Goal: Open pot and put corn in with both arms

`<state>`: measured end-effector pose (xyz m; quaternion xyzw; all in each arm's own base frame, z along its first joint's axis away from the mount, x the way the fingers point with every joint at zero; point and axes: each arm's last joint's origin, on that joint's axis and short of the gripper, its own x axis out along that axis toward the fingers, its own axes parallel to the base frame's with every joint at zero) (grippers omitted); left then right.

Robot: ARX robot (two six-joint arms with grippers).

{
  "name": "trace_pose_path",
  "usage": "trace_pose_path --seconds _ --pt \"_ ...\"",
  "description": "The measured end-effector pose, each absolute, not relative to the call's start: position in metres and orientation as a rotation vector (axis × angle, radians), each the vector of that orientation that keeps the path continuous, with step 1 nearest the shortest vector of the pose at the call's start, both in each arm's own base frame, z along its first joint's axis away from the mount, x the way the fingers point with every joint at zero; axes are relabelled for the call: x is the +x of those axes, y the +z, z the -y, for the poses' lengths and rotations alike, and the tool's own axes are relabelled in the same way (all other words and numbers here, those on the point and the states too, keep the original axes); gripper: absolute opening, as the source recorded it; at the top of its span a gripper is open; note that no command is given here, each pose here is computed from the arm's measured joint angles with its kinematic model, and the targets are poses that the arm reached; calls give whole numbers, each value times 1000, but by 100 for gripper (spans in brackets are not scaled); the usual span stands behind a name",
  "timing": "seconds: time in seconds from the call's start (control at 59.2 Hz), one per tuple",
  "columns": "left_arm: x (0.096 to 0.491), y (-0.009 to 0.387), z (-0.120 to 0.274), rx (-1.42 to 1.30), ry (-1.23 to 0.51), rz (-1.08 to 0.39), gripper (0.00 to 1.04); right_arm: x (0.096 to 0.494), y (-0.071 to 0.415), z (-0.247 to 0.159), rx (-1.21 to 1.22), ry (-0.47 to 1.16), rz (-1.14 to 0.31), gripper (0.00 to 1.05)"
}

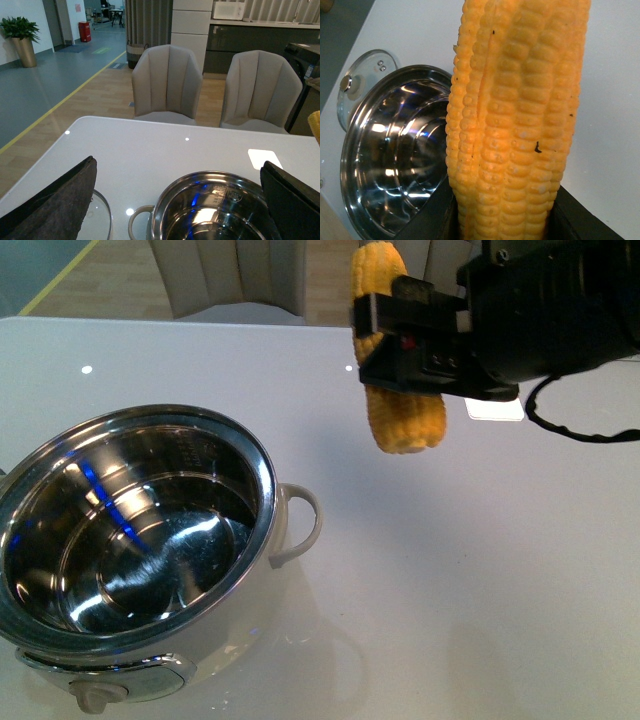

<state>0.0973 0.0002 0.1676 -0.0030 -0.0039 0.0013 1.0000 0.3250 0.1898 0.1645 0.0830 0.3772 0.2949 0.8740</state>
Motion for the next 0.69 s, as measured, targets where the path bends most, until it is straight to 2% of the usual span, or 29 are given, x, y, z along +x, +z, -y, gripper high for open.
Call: trace_pose_path --seconds 0.692 --pt "97 168 0 -6 3 8 98 343 146 -274 259 687 -871 37"
